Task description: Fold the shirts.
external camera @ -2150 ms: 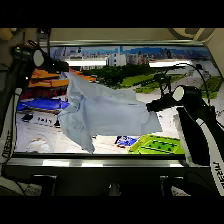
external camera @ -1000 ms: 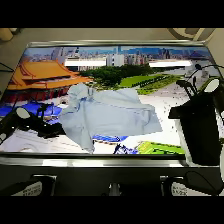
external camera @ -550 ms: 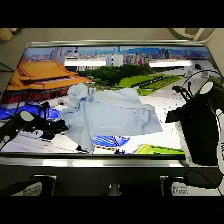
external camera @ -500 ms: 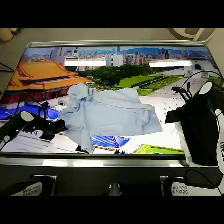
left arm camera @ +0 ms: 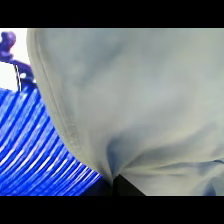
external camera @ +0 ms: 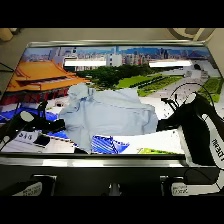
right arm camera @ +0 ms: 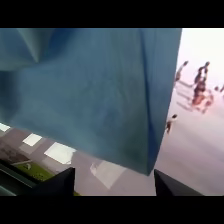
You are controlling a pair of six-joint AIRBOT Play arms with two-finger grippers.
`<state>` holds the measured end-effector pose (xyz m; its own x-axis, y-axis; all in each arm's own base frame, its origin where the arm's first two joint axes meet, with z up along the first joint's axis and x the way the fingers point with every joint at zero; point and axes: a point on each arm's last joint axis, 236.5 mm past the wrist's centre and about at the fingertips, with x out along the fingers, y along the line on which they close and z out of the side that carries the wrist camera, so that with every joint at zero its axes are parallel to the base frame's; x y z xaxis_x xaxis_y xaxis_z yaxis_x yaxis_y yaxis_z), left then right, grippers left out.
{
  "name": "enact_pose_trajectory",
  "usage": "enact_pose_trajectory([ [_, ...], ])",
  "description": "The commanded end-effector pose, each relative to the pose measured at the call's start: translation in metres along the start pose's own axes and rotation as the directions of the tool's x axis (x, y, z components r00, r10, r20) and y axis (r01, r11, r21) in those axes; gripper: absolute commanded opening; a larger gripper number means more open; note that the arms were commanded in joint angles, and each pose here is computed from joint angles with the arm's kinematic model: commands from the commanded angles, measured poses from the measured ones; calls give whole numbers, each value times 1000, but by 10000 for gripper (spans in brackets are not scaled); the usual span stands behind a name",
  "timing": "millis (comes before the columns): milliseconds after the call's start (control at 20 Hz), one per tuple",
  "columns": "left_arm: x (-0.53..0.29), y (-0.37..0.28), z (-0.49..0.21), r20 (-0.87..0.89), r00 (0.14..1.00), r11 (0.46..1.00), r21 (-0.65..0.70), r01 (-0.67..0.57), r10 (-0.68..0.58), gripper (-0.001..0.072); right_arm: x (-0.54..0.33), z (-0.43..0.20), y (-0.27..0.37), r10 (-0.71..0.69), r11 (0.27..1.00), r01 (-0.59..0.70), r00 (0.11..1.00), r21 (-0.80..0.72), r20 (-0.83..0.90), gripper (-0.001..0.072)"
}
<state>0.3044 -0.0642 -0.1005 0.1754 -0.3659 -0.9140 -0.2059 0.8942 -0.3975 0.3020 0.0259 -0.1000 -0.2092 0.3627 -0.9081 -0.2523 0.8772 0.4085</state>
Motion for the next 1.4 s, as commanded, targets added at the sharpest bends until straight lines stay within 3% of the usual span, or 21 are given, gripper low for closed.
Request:
enact_pose_trajectory([
  [0, -5, -3, 1, 12, 1000, 1000, 12, 5, -5, 43, 12, 12, 3, 2, 1000, -3, 1000, 16, 30, 421],
  [50, -7, -4, 2, 20, 1000, 1000, 15, 6, -7, 43, 13, 19, 3, -13, 1000, 12, 999, 8, 50, 356],
  [150, -17, -8, 6, 45, 999, 1000, 28, 12, -13, 28, 12, 28, 0, -38, 999, 39, 996, 0, 86, 20],
  [250, -44, -19, 22, 106, 994, 998, 67, 20, -27, 26, -8, 34, 3, -59, 997, 63, 992, -40, 111, 16],
  [350, -112, -45, 62, 280, 959, 985, 173, -3, -46, 25, -65, 52, 9, -139, 980, 167, 963, -109, 230, 15],
  [450, -230, -96, 103, 551, 824, 958, 284, -40, -129, 24, -164, 77, 30, -241, 931, 339, 850, -137, 468, 15],
  [550, -388, -161, 106, 788, 554, 916, 387, -104, -270, 25, -301, 76, 80, -301, 838, 538, 597, -92, 744, 15],
  [650, -551, -212, 59, 897, 178, 878, 435, -200, -404, 26, -445, 22, 152, -293, 713, 697, 194, 79, 936, 16],
  [750, -663, -237, -14, 865, -136, 859, 440, -260, -484, 25, -544, -65, 225, -201, 682, 675, -195, 280, 960, 15],
  [800, -690, -242, -41, 837, -214, 857, 452, -250, -504, 25, -566, -105, 252, -154, 671, 665, -306, 327, 939, 15],
  [900, -702, -244, -70, 818, -243, 852, 487, -191, -521, 25, -577, -155, 279, -114, 654, 658, -401, 373, 909, 15],
  [1000, -688, -243, -71, 835, -183, 853, 492, -176, -519, 25, -573, -169, 278, -141, 642, 659, -402, 393, 905, 15],
  [1250, -669, -240, -63, 857, -101, 857, 484, -177, -505, 25, -547, -155, 251, -241, 630, 684, -280, 369, 929, 15],
  [1350, -650, -233, -52, 880, -25, 867, 461, -186, -473, 26, -532, -143, 236, -287, 633, 693, -204, 345, 936, 15],
])
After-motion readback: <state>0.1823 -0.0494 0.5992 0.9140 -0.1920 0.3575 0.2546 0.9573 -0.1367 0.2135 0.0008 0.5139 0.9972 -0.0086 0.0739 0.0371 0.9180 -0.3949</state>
